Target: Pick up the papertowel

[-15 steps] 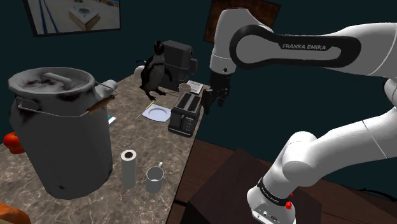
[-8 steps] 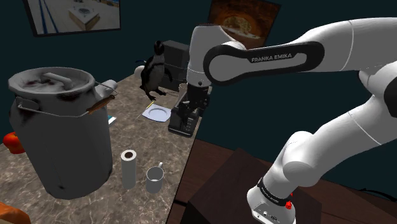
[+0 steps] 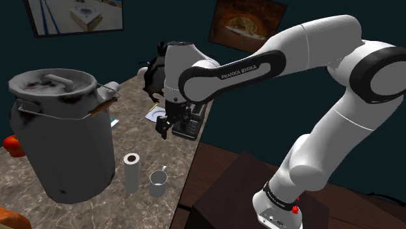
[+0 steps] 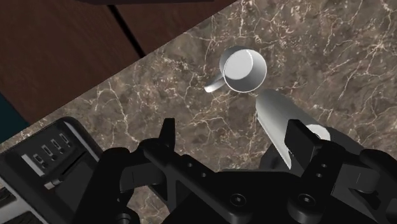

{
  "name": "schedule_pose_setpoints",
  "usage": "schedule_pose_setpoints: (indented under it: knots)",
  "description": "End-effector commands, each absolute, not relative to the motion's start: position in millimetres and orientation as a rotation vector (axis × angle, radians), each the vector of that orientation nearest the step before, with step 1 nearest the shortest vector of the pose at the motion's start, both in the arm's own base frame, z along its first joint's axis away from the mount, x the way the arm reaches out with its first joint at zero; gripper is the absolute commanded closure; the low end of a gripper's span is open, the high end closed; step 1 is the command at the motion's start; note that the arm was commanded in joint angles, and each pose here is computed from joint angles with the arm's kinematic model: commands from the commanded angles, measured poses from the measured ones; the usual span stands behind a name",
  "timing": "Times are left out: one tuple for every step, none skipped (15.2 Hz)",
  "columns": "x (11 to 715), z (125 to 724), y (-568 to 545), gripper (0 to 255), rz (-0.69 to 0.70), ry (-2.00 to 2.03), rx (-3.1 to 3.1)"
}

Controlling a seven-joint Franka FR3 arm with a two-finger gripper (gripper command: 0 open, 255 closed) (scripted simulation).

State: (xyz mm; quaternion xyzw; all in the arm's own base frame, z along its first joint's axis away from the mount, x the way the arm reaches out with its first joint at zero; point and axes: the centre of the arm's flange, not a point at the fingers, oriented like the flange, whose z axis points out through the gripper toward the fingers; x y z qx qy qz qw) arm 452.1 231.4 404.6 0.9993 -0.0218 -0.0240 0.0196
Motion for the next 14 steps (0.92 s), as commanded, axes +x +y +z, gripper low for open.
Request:
schedule_pose_setpoints:
  knots:
    - [465.2, 392.1, 249.0, 0, -0.069, -0.069, 3.106]
    - [471.8, 384.6, 257.2, 0, -0.067, -0.069, 3.107]
    - [478.4, 377.1, 265.4, 0, -0.065, -0.069, 3.109]
    - [485.0, 369.7, 273.6, 0, -0.063, -0.069, 3.111]
    - [491.6, 362.3, 281.9, 0, -0.061, -0.069, 3.113]
    - [498.2, 354.9, 290.1, 0, -0.059, -0.069, 3.115]
    - [504.8, 347.6, 298.4, 0, -0.057, -0.069, 3.117]
    - [511.4, 340.2, 306.7, 0, -0.055, -0.069, 3.119]
    - [518.1, 332.9, 315.0, 0, -0.053, -0.069, 3.120]
    - [524.8, 325.6, 323.3, 0, -0.051, -0.069, 3.122]
    - [531.4, 318.4, 331.7, 0, -0.049, -0.070, 3.124]
    - [538.1, 311.1, 340.0, 0, -0.047, -0.070, 3.126]
    - [544.8, 303.9, 348.4, 0, -0.045, -0.070, 3.128]
    - [551.5, 296.7, 356.7, 0, -0.043, -0.070, 3.130]
